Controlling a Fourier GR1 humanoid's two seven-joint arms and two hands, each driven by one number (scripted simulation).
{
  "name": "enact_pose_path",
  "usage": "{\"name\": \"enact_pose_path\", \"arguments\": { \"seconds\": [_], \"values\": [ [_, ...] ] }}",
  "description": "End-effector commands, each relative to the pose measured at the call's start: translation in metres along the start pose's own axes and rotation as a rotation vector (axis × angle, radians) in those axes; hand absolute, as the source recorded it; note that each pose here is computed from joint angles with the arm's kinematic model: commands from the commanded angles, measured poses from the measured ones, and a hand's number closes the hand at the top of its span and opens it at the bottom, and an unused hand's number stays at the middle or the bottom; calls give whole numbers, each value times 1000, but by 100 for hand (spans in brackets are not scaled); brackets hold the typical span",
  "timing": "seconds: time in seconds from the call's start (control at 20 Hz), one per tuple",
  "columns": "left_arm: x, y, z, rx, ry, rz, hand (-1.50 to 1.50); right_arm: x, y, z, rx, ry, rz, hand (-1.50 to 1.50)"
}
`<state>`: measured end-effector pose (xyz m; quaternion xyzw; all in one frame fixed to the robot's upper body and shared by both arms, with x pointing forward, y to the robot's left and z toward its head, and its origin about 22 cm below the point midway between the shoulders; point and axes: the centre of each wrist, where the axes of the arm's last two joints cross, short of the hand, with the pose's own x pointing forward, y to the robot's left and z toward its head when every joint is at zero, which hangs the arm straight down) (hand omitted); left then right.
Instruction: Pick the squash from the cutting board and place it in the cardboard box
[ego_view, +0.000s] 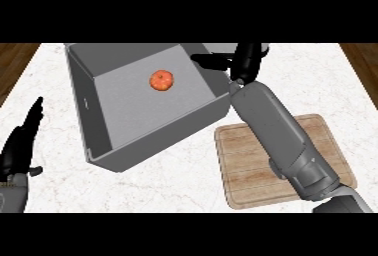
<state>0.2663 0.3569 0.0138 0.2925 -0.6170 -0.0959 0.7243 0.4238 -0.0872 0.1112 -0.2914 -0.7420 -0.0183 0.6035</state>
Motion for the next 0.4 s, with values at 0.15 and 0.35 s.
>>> {"name": "enact_pose_path", "arguments": {
  "seconds": [0.15, 0.35],
  "values": [
    [6, 1, 15, 1, 29, -10, 0, -37, -68, 10, 57, 4, 43, -150],
    [-13, -3, 18, 2, 33, -4, 0, -39, -113, 17, 139, 17, 90, -150]
  ]
}}
